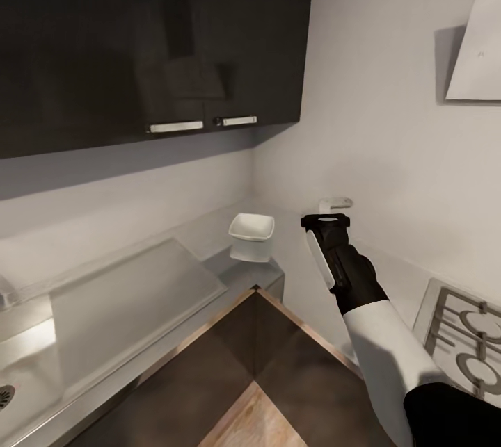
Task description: In the kitchen, take the Vidalia onion out of the sink, dice it on the chopping board with the paring knife, put the diced onion into the bowl on the countertop, then place both the paring knife and the chopping board into the sink.
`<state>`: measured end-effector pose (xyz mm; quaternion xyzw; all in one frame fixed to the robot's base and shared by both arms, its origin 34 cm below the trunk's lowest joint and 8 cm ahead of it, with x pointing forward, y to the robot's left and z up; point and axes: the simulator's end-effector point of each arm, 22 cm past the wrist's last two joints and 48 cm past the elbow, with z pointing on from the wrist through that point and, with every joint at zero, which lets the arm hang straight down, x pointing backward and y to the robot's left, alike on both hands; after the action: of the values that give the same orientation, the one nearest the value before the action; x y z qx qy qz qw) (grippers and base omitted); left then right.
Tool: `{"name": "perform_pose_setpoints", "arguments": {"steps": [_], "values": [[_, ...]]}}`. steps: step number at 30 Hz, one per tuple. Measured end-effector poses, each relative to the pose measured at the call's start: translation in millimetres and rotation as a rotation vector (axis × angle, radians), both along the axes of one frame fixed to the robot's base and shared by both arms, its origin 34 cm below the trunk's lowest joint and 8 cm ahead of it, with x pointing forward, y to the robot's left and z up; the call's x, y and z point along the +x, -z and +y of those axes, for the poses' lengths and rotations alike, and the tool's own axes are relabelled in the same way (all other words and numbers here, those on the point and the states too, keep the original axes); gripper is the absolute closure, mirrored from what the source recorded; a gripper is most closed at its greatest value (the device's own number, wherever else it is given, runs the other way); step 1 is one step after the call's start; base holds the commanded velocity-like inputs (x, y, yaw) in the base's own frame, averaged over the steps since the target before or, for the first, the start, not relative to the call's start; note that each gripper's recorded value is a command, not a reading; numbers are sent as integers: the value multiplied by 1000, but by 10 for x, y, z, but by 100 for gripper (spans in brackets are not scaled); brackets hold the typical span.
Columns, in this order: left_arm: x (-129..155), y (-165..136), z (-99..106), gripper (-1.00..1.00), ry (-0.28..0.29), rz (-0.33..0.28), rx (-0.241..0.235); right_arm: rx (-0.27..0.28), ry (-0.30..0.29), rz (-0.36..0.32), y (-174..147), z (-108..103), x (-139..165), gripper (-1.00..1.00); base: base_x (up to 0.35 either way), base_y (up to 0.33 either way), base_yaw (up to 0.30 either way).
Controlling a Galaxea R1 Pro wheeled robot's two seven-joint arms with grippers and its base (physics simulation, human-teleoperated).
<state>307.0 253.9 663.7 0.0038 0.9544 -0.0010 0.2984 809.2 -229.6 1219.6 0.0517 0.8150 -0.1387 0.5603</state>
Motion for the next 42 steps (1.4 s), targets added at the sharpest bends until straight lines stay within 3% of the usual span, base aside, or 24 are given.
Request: {"name": "perform_pose_setpoints", "arguments": {"steps": [25,42], "values": [[0,1,0,-100,0,0,0,-1,-2,5,25,14,-1,-100,211,-36,0],[2,1,0,-100,0,0,0,2,-6,7,35,41,2,-100,15,-11,0]]}}
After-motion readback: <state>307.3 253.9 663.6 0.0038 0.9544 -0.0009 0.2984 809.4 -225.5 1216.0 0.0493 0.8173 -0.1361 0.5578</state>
